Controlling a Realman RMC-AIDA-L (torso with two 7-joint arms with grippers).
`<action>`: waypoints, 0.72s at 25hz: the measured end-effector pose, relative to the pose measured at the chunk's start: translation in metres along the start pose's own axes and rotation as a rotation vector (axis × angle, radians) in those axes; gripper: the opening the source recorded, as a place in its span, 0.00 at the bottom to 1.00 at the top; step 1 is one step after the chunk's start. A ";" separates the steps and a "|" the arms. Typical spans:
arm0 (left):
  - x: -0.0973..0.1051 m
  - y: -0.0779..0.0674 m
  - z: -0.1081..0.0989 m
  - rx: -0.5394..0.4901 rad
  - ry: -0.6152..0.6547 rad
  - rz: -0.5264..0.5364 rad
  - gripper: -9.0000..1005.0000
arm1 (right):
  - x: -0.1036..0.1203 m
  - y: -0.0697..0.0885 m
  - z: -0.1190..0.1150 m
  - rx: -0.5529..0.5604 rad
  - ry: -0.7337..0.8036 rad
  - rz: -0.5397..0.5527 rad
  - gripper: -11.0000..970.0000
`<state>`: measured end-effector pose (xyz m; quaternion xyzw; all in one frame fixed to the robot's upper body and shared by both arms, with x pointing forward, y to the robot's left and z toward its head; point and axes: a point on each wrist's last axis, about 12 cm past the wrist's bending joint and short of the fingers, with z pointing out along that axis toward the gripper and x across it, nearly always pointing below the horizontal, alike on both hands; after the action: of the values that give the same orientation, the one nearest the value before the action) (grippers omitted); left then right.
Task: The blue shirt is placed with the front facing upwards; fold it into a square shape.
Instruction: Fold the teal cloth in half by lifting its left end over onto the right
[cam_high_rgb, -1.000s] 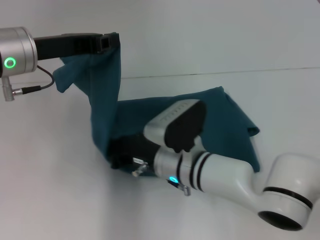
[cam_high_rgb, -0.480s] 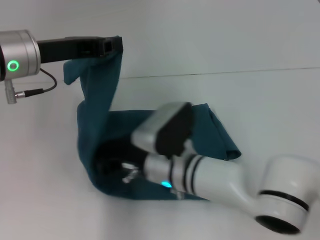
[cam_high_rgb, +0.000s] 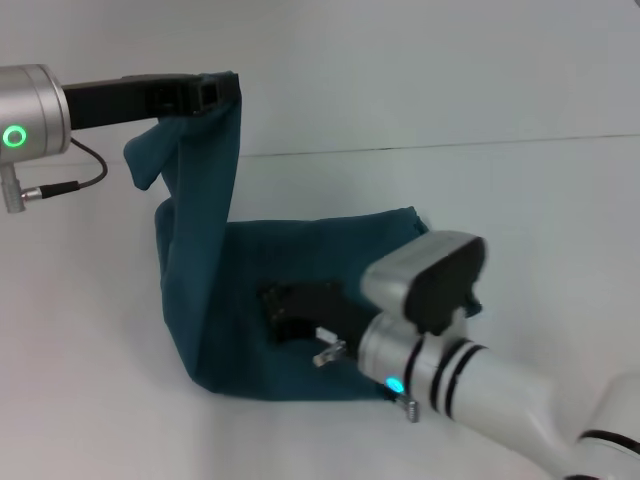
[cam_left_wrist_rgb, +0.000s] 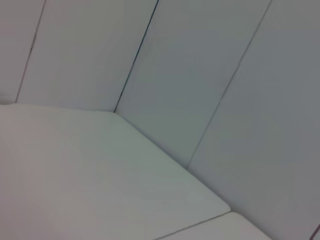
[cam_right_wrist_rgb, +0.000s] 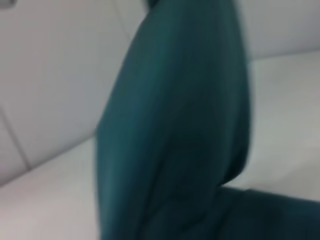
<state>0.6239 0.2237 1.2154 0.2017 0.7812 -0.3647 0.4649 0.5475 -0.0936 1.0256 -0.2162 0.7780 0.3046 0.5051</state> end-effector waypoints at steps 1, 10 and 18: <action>-0.001 -0.001 0.000 0.003 -0.001 0.002 0.01 | -0.001 0.004 0.004 -0.013 0.017 -0.017 0.01; -0.002 -0.004 0.000 0.019 -0.002 0.014 0.01 | -0.025 0.039 0.033 -0.141 0.080 -0.148 0.01; -0.001 -0.005 0.001 0.029 0.000 0.017 0.01 | -0.032 0.058 0.043 -0.211 0.109 -0.220 0.01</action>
<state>0.6216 0.2198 1.2184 0.2150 0.7740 -0.3719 0.4652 0.5505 -0.0210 1.0574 -0.3682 0.7395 0.3155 0.4670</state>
